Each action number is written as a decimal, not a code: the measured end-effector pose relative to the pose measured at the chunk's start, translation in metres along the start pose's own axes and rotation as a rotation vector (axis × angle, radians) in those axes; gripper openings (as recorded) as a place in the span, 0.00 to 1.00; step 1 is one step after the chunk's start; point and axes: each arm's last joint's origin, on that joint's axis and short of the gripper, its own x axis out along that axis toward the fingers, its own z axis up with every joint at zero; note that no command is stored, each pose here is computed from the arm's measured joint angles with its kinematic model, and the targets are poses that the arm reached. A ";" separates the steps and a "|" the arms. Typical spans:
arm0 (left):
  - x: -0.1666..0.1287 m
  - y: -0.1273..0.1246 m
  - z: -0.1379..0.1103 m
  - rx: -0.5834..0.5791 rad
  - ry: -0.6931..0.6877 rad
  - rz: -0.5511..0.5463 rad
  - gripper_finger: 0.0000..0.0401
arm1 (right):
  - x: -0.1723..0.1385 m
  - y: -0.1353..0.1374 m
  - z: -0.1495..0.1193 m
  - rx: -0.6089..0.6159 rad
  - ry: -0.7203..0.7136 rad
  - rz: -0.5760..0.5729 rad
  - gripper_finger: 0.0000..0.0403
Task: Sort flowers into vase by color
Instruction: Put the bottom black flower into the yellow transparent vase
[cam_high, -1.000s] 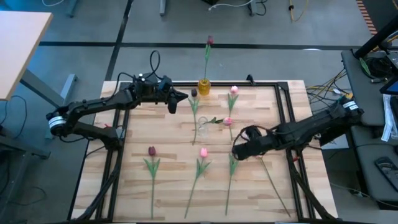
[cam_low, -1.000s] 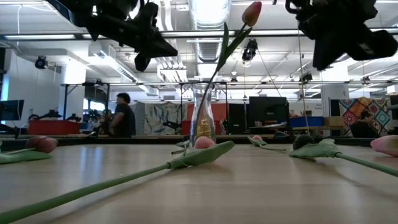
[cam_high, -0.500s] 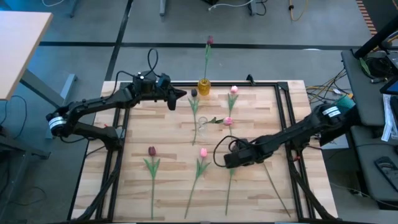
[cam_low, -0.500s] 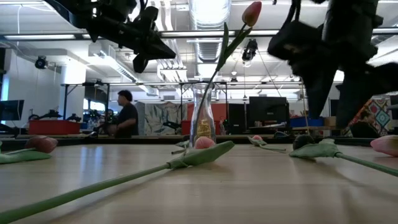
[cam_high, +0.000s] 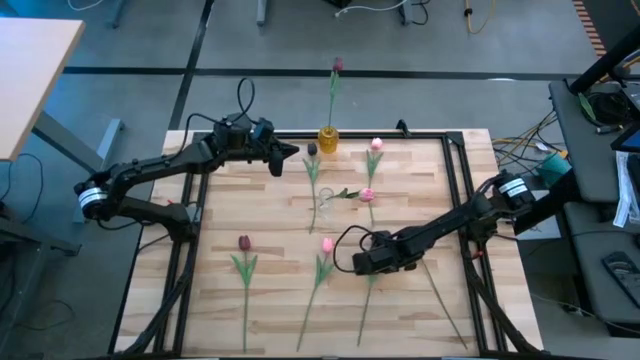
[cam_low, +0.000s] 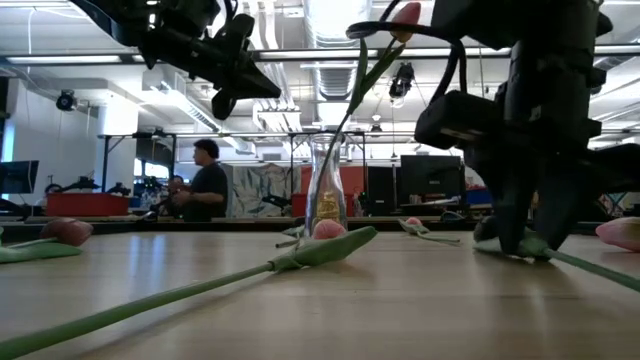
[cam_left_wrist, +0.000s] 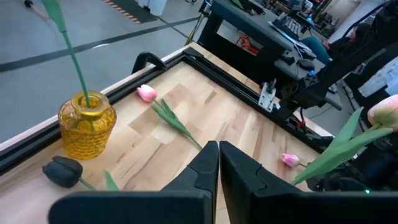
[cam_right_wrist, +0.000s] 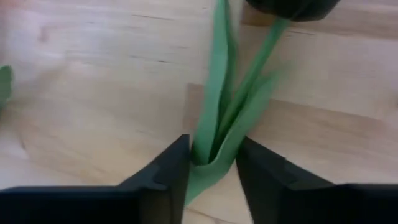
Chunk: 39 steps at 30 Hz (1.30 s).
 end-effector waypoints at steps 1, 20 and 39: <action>0.000 0.000 0.000 -0.003 0.000 0.000 0.00 | -0.001 -0.001 0.000 0.000 -0.001 -0.004 0.23; -0.002 0.005 0.006 -0.049 -0.068 0.067 0.00 | -0.122 -0.031 0.063 -0.184 -0.500 0.103 0.03; -0.004 0.003 0.016 -0.035 -0.180 0.062 0.00 | -0.226 -0.070 0.223 -0.589 -1.043 0.365 0.03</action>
